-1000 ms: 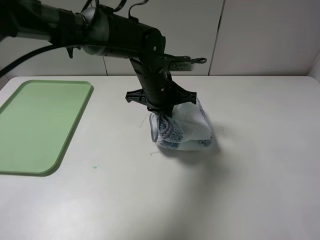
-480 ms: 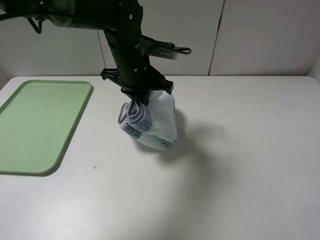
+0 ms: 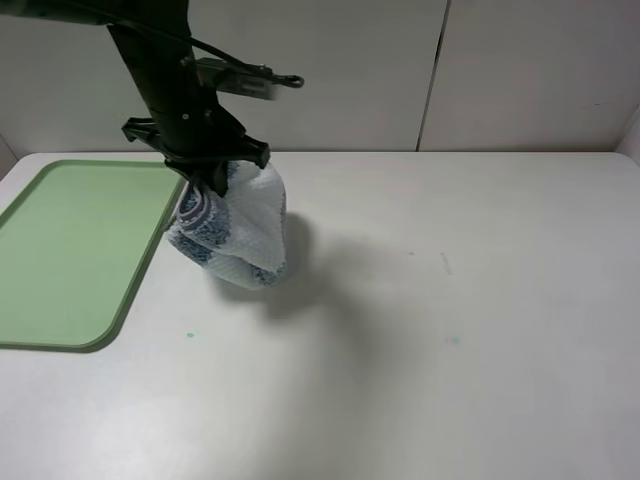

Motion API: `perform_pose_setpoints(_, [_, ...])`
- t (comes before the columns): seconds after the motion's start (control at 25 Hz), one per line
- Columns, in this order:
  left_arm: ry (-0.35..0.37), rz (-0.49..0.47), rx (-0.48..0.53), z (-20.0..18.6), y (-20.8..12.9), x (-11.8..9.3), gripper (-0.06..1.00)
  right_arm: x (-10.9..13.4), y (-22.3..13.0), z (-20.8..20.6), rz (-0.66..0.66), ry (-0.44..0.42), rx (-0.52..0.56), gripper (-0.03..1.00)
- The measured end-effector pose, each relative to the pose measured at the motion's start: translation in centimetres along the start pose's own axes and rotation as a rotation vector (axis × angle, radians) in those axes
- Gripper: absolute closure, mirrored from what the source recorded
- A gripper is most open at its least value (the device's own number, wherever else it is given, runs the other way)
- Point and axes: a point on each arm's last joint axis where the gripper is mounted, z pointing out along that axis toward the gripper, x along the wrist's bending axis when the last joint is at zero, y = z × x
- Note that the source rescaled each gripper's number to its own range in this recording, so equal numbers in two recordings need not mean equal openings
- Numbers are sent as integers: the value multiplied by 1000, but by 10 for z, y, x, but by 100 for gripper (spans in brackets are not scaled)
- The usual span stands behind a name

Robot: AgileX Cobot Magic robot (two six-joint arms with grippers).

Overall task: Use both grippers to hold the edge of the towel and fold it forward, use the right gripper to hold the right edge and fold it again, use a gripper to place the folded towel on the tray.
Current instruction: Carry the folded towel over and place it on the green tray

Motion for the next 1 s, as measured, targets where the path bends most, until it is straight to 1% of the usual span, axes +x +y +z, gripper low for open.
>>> perform_pose_setpoints(0.16, [14, -51, -17, -15, -9, 32, 84, 0, 0, 0, 0, 0, 0, -3])
perform_pose_setpoints(0.4, [42, -93, -40, -37, -17, 73, 84, 0, 0, 0, 0, 0, 0, -3])
perform_pose_setpoints(0.68, [74, -128, -5, -42, -27, 118, 84, 0, 0, 0, 0, 0, 0, -3])
perform_pose_setpoints(1.0, [114, -211, -15, -46, -40, 173, 84, 0, 0, 0, 0, 0, 0, -3])
